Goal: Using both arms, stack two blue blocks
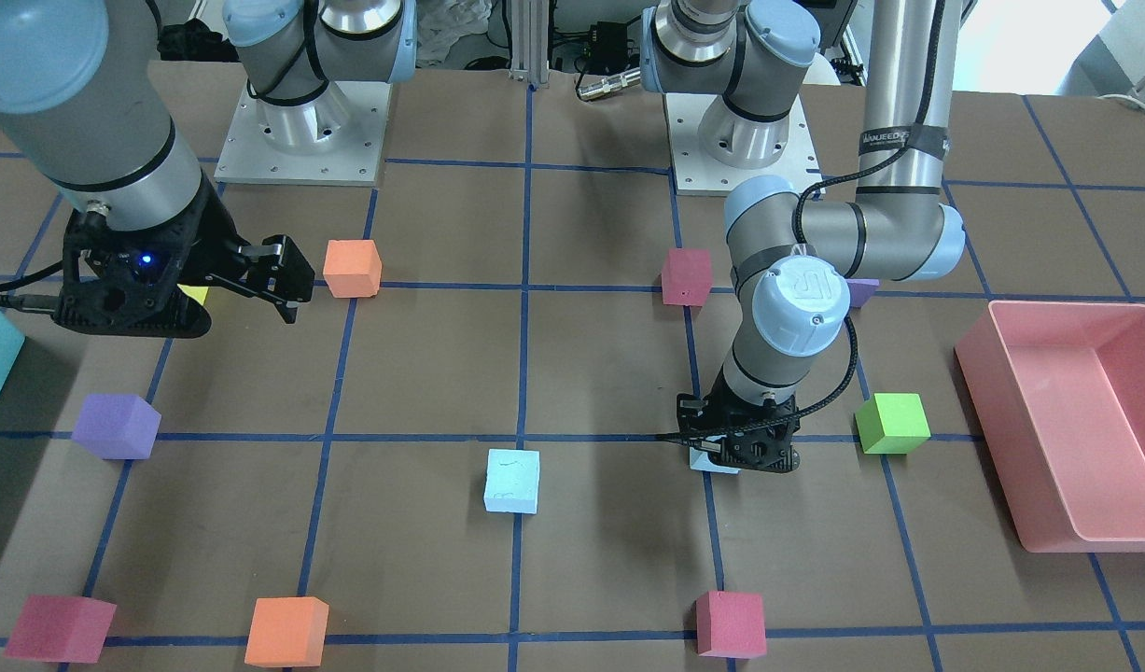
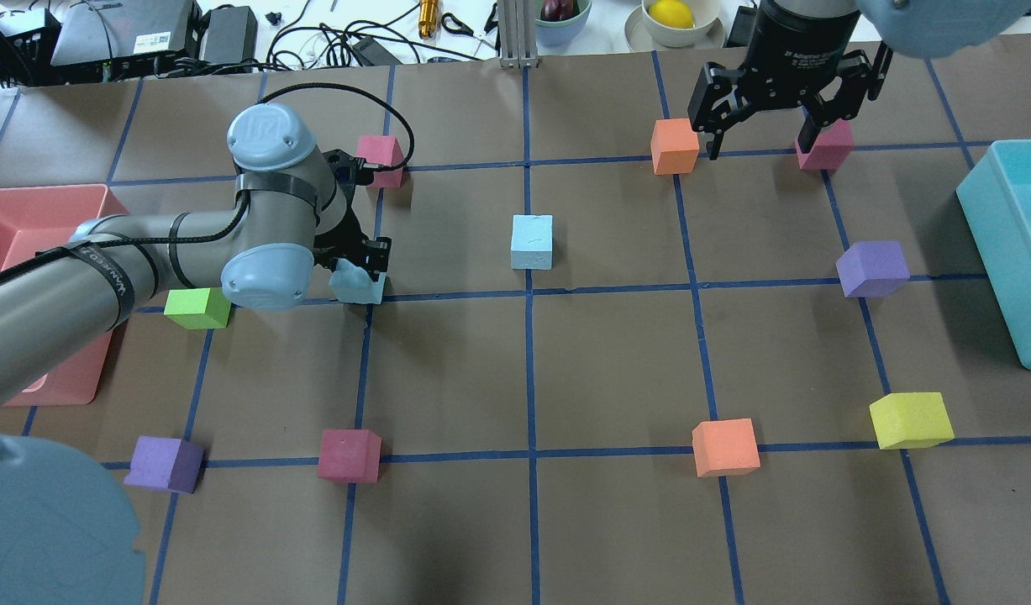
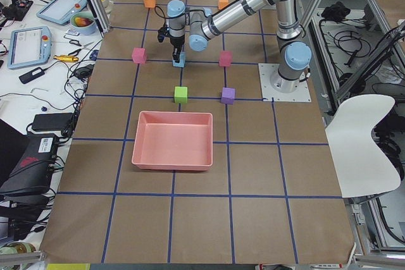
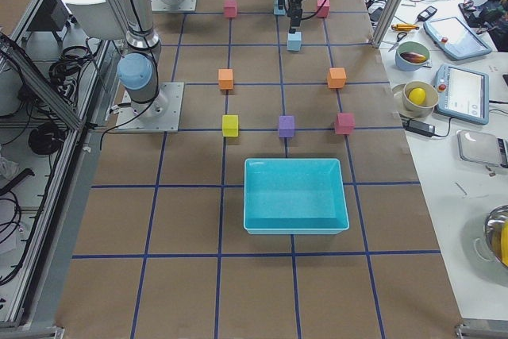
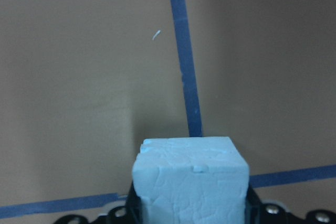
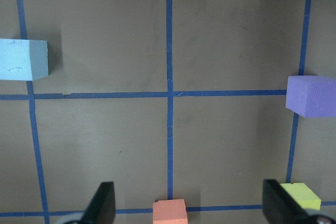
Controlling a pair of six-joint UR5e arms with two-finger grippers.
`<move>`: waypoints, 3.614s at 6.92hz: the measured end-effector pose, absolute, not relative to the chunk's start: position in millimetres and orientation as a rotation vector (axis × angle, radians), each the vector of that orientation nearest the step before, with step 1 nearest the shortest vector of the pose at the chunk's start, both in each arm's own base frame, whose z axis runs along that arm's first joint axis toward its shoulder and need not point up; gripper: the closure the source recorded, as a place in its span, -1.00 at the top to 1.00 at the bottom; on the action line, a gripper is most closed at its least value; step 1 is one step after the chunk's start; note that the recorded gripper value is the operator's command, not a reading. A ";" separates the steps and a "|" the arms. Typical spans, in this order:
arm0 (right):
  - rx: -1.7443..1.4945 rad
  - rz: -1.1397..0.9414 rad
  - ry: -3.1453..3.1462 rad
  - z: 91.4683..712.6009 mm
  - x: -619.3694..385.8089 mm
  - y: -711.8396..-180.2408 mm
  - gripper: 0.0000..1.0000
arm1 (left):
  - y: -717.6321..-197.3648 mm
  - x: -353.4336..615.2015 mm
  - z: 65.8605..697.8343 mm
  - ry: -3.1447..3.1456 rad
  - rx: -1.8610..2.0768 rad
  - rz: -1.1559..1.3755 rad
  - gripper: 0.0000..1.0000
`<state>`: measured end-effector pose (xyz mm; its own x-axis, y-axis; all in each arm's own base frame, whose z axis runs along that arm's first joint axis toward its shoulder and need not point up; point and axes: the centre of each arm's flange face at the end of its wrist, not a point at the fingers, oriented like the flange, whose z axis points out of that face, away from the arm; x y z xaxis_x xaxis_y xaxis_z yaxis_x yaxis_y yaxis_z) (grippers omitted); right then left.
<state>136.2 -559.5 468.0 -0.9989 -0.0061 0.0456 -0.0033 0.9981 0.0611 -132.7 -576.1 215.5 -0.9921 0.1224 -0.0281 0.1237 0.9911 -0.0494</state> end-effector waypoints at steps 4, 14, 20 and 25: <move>0.028 -0.085 -3.092 463.0 138.3 -545.1 1.00 | -627.0 -227.5 313.6 3.164 0.022 -0.064 -1.00; 0.011 -0.031 -3.103 479.8 141.4 -537.4 1.00 | -618.7 -376.1 268.3 3.189 -0.006 -0.114 -1.00; -0.008 -0.069 -3.098 499.0 134.1 -504.0 1.00 | -617.7 -377.9 251.7 3.168 0.000 -0.087 1.00; 0.001 -0.094 -3.102 497.8 134.8 -501.8 1.00 | -624.8 -271.0 367.5 3.158 -0.013 -0.085 1.00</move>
